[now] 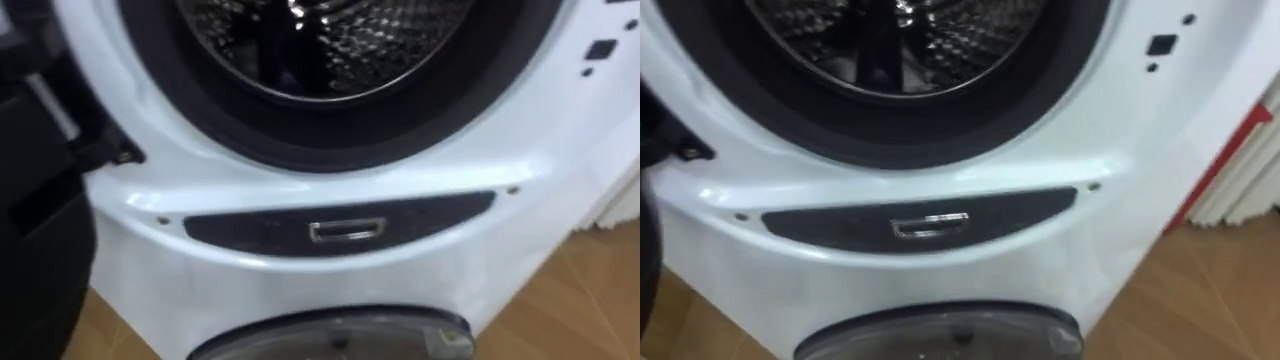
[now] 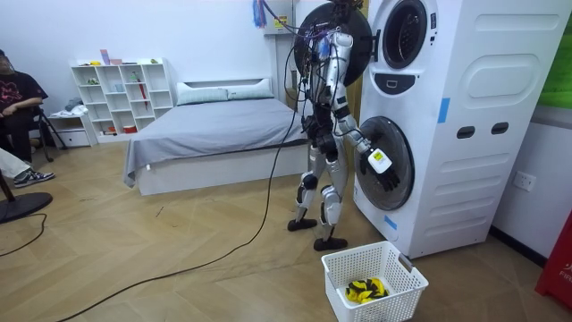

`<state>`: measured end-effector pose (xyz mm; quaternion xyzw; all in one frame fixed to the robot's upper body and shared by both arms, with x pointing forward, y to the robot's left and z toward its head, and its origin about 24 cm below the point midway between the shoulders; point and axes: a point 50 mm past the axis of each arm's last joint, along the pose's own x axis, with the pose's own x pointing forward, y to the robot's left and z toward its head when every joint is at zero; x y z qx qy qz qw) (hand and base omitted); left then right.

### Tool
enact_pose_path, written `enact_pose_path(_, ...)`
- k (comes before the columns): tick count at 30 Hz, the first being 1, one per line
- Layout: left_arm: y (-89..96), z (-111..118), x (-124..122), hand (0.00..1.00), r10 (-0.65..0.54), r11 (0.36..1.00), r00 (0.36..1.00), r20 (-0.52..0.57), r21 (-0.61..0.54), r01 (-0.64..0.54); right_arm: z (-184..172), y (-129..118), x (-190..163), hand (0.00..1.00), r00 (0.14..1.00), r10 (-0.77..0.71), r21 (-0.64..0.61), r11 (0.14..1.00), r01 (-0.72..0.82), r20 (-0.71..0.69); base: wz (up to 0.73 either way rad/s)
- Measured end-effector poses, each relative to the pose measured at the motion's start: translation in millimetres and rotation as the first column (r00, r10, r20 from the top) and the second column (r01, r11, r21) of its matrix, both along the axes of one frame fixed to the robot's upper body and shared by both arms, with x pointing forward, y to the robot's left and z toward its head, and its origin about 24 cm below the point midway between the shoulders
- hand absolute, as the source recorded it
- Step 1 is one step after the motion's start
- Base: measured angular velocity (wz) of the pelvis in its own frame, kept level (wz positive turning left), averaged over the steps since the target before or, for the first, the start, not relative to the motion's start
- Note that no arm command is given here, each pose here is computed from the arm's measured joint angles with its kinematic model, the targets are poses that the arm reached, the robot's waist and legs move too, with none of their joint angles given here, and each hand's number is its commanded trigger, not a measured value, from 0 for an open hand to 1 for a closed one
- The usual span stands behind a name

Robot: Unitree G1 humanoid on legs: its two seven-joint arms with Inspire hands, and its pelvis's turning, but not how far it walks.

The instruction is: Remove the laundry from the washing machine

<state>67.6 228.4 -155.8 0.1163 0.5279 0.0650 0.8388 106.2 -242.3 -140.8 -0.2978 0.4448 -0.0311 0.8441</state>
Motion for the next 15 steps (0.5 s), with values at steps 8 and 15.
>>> enact_pose_path(8,-2.1,-1.5,-5.5,0.00,0.044,0.999,0.999,-0.006,0.003,-0.044,-7.4,13.0,-2.8,0.00,0.997,0.018,0.077,0.997,-0.012,-0.070,0.24)
enact_pose_path(15,0.0,-1.1,-6.6,0.00,0.032,0.999,0.999,-0.009,0.019,-0.031,-9.6,15.8,-8.3,0.00,0.996,0.015,0.107,0.994,-0.005,-0.090,0.22)
